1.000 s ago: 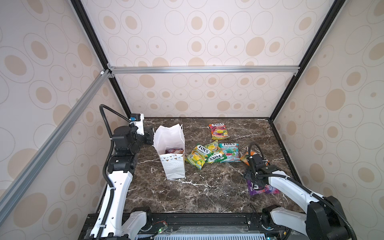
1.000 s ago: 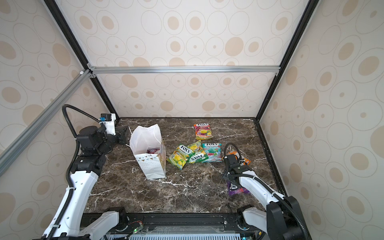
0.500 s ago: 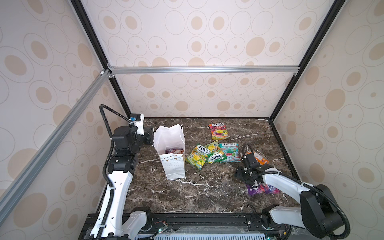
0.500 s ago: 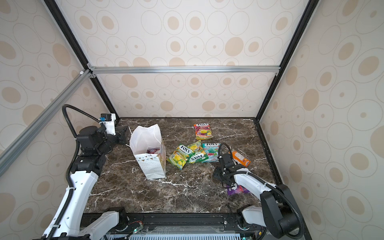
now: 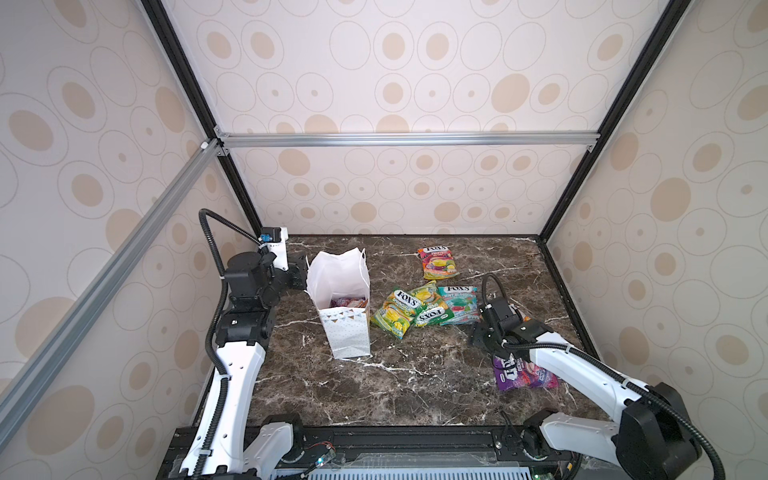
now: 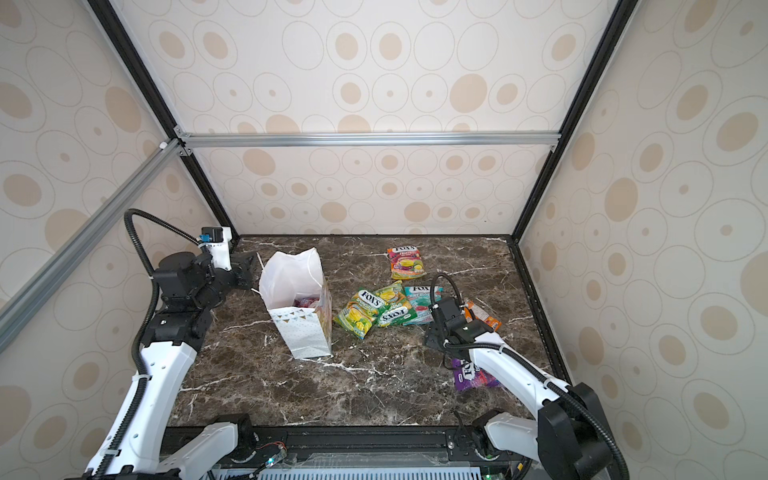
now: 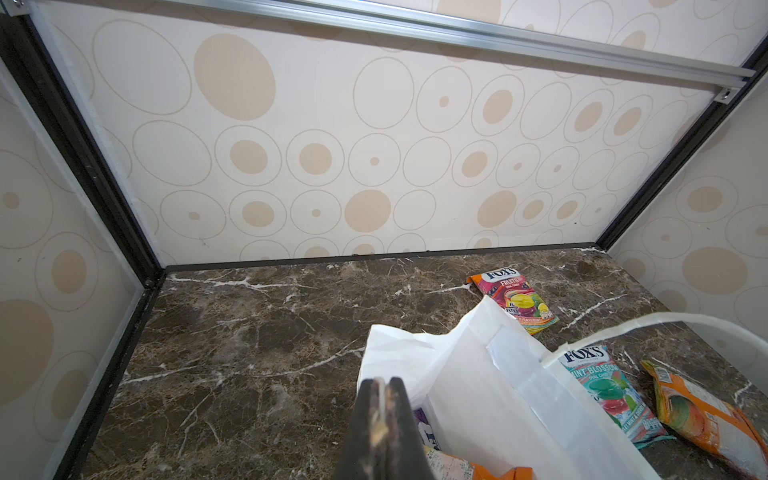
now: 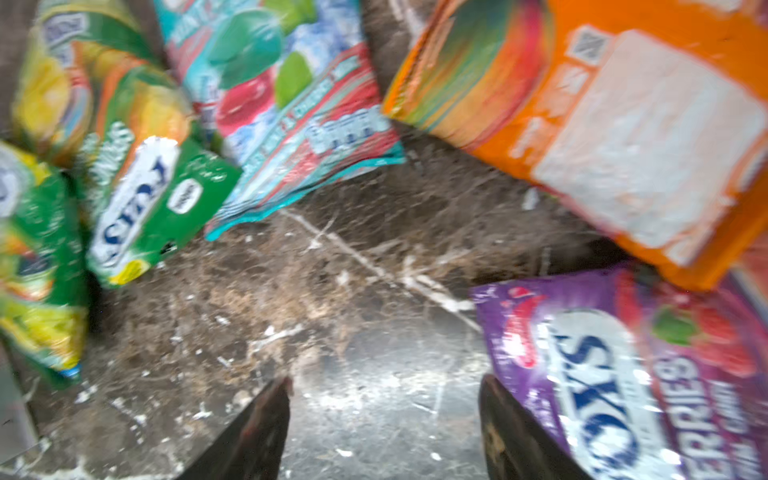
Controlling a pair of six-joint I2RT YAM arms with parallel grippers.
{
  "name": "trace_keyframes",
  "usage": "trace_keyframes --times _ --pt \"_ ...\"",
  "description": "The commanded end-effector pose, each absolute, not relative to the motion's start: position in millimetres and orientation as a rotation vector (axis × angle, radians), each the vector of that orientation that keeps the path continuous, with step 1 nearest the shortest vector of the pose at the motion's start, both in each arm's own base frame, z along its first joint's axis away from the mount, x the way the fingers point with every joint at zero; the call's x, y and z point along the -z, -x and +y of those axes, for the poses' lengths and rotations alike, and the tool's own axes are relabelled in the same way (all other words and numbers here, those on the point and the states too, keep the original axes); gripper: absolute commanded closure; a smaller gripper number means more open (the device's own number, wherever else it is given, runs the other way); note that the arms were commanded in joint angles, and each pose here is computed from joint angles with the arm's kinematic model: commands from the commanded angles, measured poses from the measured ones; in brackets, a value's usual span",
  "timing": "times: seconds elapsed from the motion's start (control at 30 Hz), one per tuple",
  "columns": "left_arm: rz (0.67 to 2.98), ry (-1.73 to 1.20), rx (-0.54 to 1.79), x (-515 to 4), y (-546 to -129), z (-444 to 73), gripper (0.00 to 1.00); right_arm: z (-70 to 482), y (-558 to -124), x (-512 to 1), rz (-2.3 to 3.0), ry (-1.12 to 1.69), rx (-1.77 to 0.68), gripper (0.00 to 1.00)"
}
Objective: Place the snacks into the paper bag
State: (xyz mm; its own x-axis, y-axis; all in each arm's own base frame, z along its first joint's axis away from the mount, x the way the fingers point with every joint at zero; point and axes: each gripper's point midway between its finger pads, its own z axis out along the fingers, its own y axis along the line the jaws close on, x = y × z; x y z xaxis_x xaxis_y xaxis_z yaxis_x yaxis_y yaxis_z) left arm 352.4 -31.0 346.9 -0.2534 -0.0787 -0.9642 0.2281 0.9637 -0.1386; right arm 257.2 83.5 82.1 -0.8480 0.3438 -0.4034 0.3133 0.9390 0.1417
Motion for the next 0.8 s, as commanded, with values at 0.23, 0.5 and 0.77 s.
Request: trace_keyframes --times 0.23,0.5,0.77 --pt "1.766 -0.120 0.298 -359.4 -350.8 -31.4 1.00 44.5 -252.9 -77.0 2.960 -0.131 0.551 0.34" --pt "1.763 -0.123 0.295 -360.4 -349.5 -31.6 1.00 35.9 -252.2 -60.3 2.994 -0.093 0.682 0.31" --pt "1.763 -0.126 0.292 -360.6 -349.5 -31.5 1.00 38.5 -250.2 -41.3 3.065 -0.034 0.692 0.33"
